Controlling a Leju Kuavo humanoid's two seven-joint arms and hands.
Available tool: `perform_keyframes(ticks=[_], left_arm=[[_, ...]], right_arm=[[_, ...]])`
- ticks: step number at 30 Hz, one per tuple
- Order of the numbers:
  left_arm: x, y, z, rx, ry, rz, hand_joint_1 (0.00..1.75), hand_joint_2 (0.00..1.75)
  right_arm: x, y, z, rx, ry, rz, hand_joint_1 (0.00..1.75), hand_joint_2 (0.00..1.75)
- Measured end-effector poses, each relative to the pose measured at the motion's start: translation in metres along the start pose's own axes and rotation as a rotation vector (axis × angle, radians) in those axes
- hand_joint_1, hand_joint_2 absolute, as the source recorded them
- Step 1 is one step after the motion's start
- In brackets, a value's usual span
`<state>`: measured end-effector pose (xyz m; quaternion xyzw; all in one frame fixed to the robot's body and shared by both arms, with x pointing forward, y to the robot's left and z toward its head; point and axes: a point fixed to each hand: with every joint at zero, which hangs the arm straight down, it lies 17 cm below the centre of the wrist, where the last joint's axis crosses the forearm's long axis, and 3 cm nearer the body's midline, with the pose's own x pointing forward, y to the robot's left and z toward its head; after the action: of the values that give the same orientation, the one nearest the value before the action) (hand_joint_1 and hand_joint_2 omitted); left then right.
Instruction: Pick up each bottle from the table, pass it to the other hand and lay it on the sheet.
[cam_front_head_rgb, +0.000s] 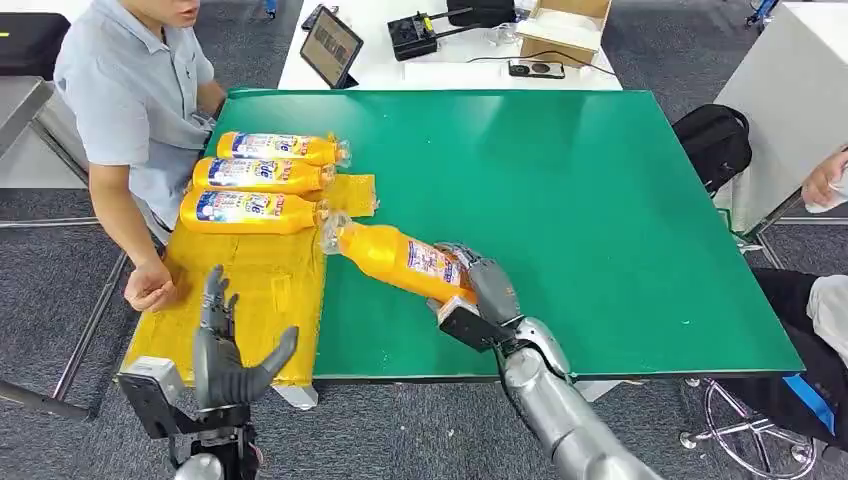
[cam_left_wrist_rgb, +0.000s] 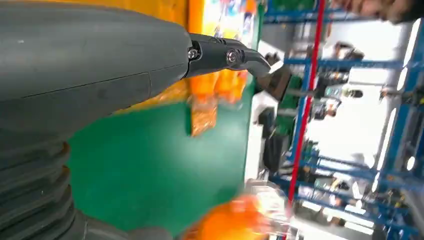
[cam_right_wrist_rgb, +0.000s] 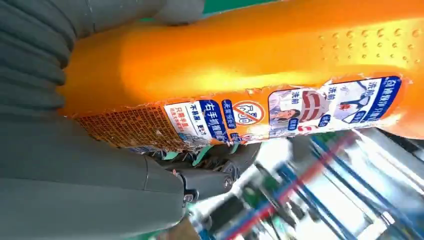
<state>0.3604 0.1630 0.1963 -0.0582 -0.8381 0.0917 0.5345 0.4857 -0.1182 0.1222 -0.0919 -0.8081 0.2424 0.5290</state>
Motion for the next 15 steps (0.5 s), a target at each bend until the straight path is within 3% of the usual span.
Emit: perform_keyframes(ticks=[3,9,12,15], left_arm=[[-0.005,-0.011,0.008,-0.031,0.025,0.016,0.00,1.75],[-0.008,-0.027,0.017,-0.082,0.039,0.029,0.00,1.75],[-0.005,-0.047,0.024,-0.168,0.033,0.046,0.00,1.75],[-0.002,-0.068,0.033,-0.263,0.025,0.057,0.00,1.75]], right_arm=[[0.036,-0.020,0.005,-0.132,-0.088,-0.071,1.75,1.75],[0.075,-0.039,0.011,-0.238,-0.176,-0.121,1.75,1.75],[0.085,-0.040,0.011,-0.245,-0.196,-0.143,1.75,1.75],[0.094,-0.020,0.010,-0.166,-0.214,-0.166,1.75,1.75]])
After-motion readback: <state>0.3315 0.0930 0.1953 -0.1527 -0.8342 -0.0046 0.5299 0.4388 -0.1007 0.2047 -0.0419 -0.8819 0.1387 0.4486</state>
